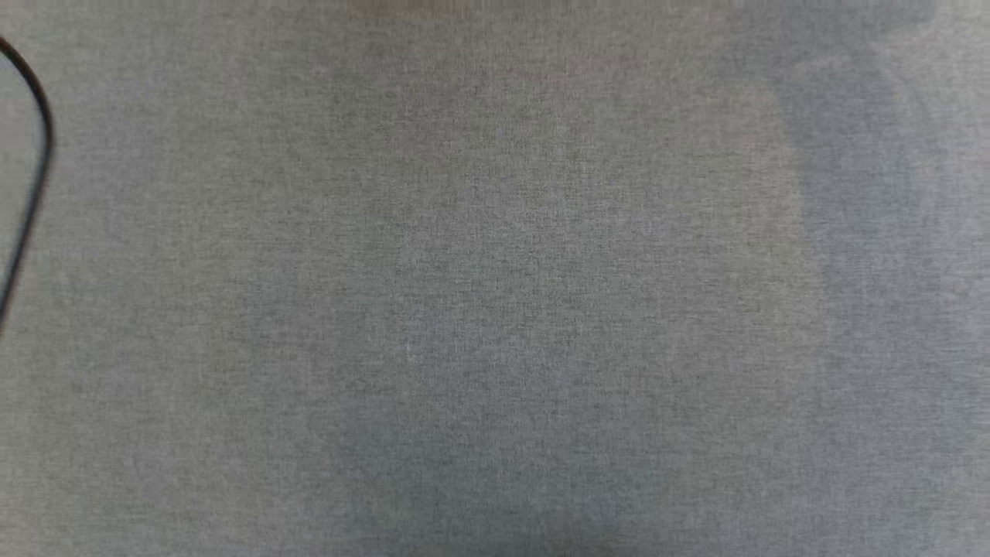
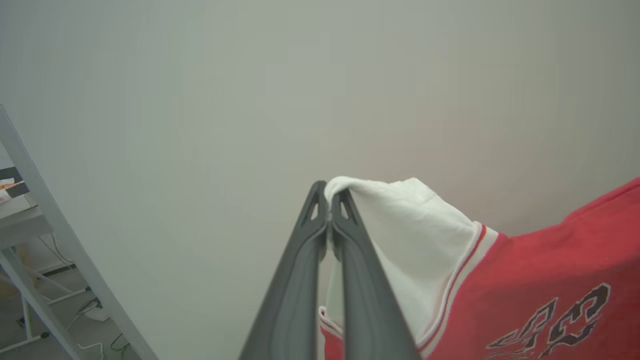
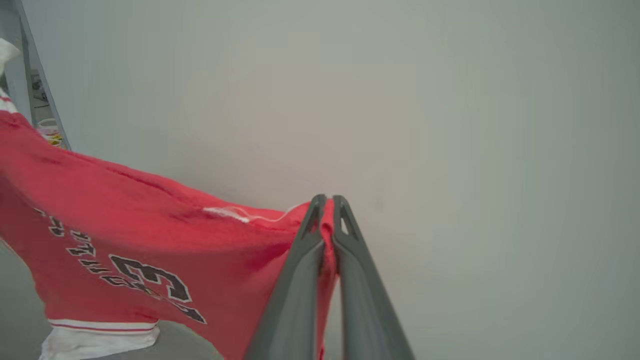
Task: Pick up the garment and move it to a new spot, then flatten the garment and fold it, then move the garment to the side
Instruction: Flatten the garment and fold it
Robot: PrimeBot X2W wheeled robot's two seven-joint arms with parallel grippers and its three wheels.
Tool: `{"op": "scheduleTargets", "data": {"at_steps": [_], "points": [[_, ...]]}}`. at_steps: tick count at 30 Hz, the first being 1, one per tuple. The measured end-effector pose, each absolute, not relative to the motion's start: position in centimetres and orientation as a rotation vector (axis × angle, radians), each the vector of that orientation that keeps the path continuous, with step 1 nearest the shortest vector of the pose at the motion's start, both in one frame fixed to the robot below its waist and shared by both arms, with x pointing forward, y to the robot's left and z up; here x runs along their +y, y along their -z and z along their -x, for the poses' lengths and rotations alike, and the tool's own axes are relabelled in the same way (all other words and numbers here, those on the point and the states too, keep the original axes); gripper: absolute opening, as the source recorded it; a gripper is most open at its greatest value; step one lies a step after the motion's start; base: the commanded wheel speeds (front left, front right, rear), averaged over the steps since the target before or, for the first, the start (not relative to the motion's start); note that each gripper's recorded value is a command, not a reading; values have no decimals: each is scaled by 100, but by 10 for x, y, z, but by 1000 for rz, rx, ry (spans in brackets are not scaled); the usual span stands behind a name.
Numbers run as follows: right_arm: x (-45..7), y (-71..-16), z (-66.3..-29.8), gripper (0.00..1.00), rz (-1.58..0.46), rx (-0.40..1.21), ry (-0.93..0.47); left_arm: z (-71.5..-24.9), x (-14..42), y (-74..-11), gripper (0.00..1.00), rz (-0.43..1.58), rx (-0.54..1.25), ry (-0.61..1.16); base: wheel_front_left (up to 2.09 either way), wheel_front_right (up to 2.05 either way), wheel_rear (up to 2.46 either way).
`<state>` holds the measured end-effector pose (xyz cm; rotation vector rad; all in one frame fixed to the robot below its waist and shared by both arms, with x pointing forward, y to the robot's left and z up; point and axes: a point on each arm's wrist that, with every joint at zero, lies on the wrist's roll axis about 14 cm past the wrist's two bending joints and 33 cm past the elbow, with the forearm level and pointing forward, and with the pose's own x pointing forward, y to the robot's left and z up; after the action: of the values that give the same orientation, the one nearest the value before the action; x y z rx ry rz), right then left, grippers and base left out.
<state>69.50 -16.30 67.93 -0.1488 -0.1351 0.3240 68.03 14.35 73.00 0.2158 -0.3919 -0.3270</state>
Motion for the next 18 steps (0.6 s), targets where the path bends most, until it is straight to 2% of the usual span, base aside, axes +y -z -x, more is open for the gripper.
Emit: {"op": "scheduleTargets", "data": {"at_steps": [3,10,18], "points": [[-151,-637,-679,0,124,-51,-364,-670,152,-682,0,-190,-297,327,0,0,0],[-147,-576,-626,0,67,74,-412,-616,176,-607,0,-149,-153,291,0,0,0],[-161,-507,-535,0,80,255,-466,-517,193,-540,0,-71,-5,223,0,0,0]]}}
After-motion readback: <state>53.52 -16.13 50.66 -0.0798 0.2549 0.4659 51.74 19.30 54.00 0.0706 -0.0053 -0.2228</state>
